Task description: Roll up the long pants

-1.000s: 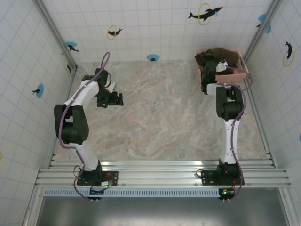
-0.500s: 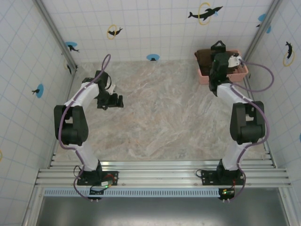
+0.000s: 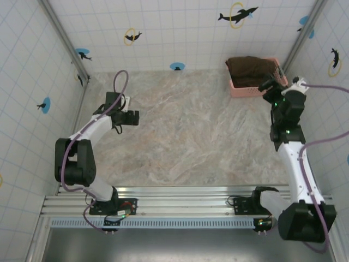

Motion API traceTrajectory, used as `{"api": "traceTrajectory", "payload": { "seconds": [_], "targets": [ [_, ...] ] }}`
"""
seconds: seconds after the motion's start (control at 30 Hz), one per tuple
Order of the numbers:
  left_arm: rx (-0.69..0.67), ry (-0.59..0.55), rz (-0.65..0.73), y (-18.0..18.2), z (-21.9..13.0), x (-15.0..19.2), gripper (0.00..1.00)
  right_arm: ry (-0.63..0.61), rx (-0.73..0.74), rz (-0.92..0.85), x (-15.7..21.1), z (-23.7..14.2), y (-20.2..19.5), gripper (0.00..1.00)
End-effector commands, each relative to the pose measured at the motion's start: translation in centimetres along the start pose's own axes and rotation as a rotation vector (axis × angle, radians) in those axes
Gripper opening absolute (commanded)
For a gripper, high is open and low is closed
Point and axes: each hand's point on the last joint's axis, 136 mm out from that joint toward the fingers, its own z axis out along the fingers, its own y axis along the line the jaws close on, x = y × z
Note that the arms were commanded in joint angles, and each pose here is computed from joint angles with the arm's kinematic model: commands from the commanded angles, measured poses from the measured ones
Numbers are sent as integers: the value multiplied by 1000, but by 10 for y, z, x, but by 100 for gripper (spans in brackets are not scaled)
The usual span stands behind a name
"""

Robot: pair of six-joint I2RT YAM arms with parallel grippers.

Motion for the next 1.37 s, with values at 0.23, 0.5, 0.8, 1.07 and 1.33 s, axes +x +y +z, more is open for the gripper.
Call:
{"api": "traceTrajectory", "payload": {
  "seconds": [0.23,0.5,0.8,1.07,1.33],
  "targets": [
    [-51,-321,319,-4,5,-8,97,364,-91,-407,155,-21,-64,100],
    [-81,-502,353,-16,-2,6,97,276,-49,-473,182,8,-87,100],
    [-76,-532,356,-17,-2,12,97,319,-281,-749,236,39,-32,100],
    [-75,-527,342,-14,-1,11,97,285,-226,-756,241,39,-40,100],
    [-74,-527,343,-14,-1,10,98,289,-226,-756,240,40,-39,100]
  ]
}}
